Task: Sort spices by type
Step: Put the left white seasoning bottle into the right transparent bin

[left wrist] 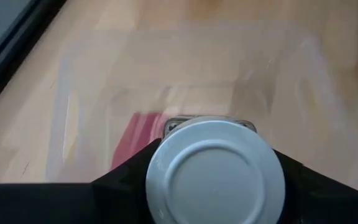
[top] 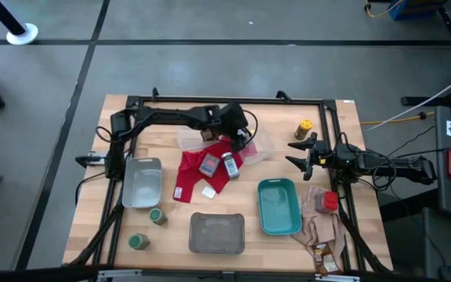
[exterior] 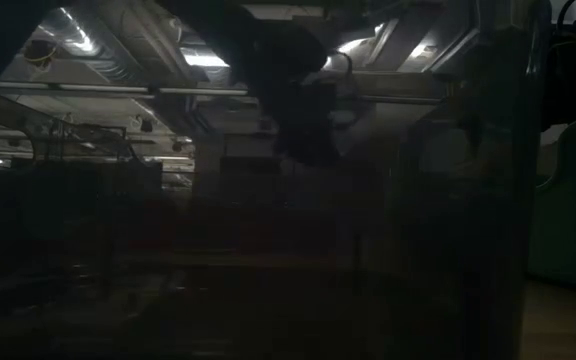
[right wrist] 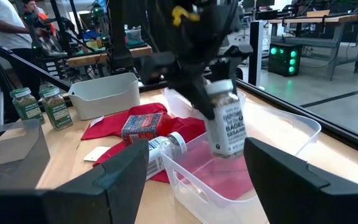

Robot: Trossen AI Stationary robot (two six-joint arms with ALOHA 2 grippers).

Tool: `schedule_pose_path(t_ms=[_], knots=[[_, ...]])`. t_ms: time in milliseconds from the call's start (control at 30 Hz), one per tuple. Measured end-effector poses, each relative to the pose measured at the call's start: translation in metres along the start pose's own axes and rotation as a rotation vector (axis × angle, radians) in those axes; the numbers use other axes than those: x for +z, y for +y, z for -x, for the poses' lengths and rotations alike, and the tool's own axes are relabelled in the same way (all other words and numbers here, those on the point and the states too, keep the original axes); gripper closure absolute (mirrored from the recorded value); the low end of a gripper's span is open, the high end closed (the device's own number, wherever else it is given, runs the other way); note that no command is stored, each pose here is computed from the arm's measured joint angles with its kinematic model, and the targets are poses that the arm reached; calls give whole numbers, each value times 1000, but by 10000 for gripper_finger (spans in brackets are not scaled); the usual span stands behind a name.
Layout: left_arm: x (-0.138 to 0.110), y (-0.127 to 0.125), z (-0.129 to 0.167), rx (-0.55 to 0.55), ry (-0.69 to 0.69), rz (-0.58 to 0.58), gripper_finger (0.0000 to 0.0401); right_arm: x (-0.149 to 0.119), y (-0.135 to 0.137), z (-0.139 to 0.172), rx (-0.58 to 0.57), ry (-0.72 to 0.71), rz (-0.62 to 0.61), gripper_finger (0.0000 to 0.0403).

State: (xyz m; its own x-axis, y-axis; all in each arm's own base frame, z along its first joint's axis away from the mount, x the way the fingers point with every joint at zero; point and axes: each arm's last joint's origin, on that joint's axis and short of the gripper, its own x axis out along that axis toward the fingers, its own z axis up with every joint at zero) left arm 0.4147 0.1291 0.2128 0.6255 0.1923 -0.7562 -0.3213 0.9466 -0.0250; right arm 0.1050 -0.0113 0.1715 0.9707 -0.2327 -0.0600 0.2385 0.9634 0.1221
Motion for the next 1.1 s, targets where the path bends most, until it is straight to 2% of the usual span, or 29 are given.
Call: schedule_pose_path(t_ms=[133, 467, 933, 1100], knots=[[-4, 3, -5, 49, 30, -30, 206, 0, 0, 0, 0, 0, 0, 139], [-11, 10, -10, 63, 92, -43, 204, 0, 0, 0, 0, 1, 0, 139], [-8, 11, -10, 78, 54, -34, 199, 0, 0, 0, 0, 1, 0, 139], [-7, 11, -9, 82, 47, -3, 181, 0, 0, 0, 0, 1, 0, 139]])
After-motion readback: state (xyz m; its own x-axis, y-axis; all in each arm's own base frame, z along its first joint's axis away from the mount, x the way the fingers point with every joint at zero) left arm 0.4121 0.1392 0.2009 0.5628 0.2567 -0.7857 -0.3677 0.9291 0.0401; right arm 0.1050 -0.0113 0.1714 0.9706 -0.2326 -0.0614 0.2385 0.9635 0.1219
